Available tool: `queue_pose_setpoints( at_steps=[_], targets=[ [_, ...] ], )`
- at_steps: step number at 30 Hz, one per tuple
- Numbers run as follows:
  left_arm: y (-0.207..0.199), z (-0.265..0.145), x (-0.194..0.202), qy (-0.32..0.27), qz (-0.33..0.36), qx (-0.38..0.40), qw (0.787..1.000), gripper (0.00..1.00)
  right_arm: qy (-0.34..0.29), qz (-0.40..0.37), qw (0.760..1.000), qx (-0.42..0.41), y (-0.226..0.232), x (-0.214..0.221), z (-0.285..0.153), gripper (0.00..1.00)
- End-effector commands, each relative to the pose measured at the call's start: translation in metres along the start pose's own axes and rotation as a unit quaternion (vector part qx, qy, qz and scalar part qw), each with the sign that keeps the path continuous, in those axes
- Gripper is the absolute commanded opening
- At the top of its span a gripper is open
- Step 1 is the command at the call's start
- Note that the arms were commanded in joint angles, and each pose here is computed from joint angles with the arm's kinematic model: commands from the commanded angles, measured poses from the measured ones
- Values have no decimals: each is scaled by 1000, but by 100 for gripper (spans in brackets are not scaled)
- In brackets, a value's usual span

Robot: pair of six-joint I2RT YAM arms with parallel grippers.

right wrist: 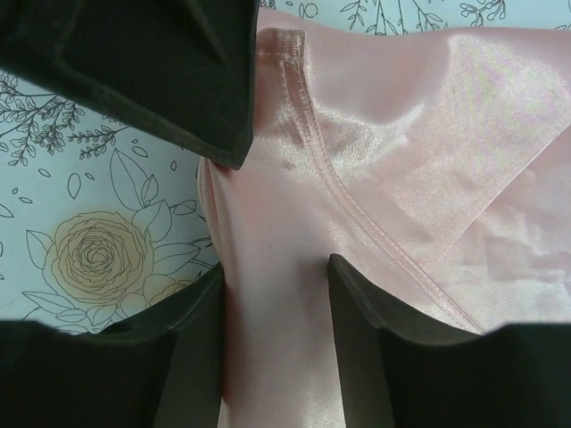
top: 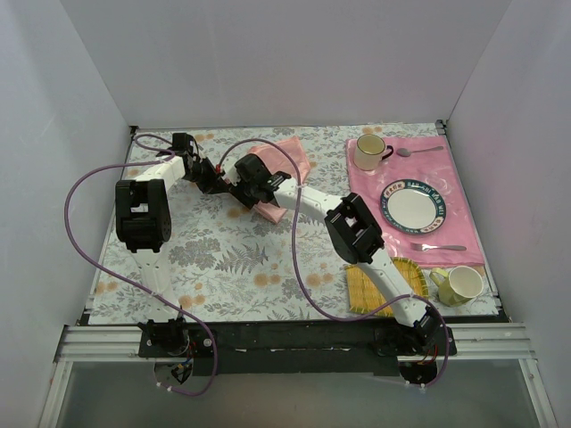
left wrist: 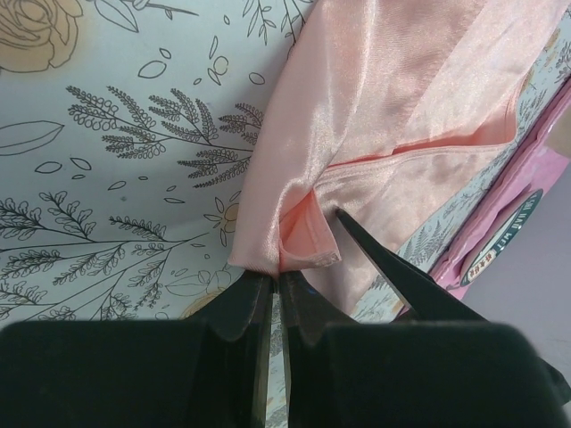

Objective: Fold the napkin, place the utensils inside, and roll it up
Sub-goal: Roll the napkin with the utensil

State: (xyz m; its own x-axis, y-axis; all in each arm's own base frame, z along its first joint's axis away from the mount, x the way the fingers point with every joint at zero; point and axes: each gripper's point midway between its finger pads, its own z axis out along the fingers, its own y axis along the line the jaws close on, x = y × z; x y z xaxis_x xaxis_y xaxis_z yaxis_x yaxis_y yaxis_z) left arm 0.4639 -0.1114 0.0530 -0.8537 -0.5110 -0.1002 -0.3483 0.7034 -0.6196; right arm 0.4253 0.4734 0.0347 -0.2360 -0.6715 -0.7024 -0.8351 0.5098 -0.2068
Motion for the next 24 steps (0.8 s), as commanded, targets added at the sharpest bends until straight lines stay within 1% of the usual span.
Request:
queue_pose_setpoints(
  at_steps=[1, 4, 5, 6, 12, 14, 16, 18, 20, 21, 23, 24],
  targets=[
    [-19, -20, -5, -10, 15, 25, 1000, 0, 94, 22, 994, -51, 27, 70, 19, 50],
    [-20, -18, -6, -9, 15, 28, 999, 0, 95, 23, 994, -42, 25, 73, 18, 50],
    [-20, -18, -6, -8, 15, 28, 999, 0, 92, 22, 995, -42, 24, 71, 17, 53],
    [-19, -17, -5, -7, 16, 27, 999, 0, 90, 18, 995, -40, 23, 68, 16, 55],
    [-18, -17, -5, -9, 16, 29, 999, 0, 85, 14, 996, -26, 13, 57, 9, 59],
    [-15, -14, -5, -9, 17, 24, 1000, 0, 67, 13, 997, -29, 10, 36, -5, 61],
    [-12, -12, -5, -10, 19, 21, 1000, 0, 41, 29, 998, -44, 9, 8, -23, 64],
    [-11, -11, -7, -14, 24, 20, 999, 0, 23, 50, 997, -44, 5, -13, -42, 66],
    [-11, -9, -11, -21, 32, 19, 999, 0, 12, 70, 995, -74, 12, -21, -54, 66],
    [-9, -7, -11, -22, 35, 19, 999, 0, -3, 95, 991, -93, 14, -33, -66, 67],
    [-8, -6, -14, -32, 43, 19, 998, 0, -12, 114, 988, -107, 15, -38, -74, 67],
    [-8, -6, -15, -35, 50, 21, 998, 0, -25, 125, 985, -116, 13, -47, -85, 67]
  ],
)
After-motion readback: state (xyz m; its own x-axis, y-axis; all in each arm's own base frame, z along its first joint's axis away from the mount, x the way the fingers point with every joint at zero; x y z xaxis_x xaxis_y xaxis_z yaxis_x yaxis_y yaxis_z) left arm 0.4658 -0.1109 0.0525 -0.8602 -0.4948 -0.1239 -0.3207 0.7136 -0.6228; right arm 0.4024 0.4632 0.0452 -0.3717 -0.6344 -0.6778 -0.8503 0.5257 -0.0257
